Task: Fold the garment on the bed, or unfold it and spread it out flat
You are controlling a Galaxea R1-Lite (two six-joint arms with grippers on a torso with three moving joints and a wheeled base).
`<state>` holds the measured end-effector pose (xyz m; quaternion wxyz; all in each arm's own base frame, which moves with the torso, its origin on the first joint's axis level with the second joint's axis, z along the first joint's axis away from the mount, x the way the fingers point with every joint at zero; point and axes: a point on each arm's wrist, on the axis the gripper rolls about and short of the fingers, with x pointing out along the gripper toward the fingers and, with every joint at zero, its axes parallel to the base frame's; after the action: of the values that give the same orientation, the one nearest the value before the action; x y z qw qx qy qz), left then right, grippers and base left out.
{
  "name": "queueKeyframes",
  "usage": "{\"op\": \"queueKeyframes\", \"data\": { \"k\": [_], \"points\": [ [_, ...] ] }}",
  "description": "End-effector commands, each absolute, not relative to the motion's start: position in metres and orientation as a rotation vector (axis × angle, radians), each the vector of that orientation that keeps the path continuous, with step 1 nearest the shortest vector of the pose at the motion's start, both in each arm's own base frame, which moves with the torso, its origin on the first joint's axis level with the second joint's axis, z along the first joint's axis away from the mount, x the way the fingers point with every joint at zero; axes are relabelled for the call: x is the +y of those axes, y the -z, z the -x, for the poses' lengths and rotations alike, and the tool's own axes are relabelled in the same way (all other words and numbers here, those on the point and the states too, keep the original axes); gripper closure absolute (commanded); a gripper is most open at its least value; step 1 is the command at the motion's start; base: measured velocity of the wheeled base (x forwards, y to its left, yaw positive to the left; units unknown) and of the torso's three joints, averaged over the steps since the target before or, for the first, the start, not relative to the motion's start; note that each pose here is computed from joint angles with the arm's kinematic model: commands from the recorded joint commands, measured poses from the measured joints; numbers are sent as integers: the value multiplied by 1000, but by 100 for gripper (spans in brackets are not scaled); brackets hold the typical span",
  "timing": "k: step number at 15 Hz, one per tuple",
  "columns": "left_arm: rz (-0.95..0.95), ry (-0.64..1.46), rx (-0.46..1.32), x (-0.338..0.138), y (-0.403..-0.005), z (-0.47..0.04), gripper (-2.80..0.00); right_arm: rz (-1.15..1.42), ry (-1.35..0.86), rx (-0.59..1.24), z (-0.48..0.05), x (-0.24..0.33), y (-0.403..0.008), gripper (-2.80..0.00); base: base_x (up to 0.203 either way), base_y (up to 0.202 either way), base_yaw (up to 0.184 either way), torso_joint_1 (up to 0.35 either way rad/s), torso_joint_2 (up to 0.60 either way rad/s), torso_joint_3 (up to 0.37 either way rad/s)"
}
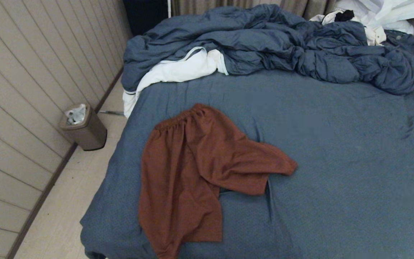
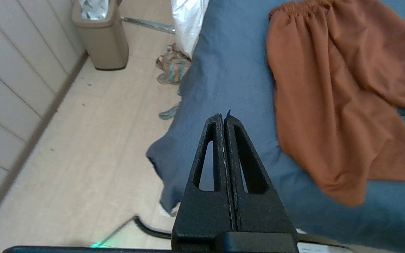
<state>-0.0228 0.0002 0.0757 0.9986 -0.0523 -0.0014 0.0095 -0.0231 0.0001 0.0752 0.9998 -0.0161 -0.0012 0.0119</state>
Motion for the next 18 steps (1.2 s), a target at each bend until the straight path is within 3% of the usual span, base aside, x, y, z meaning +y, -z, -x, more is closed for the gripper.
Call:
{"op": "queueKeyframes", "data": {
  "k": [1,18],
  "points": [
    [114,-21,-1,0,-76,23,0,32,-22,3,23,0,-75,0,0,0,0,0,0,0],
    [121,-21,-3,0,-76,23,0,28,-22,4,23,0,-75,0,0,0,0,0,0,0]
  ]
}}
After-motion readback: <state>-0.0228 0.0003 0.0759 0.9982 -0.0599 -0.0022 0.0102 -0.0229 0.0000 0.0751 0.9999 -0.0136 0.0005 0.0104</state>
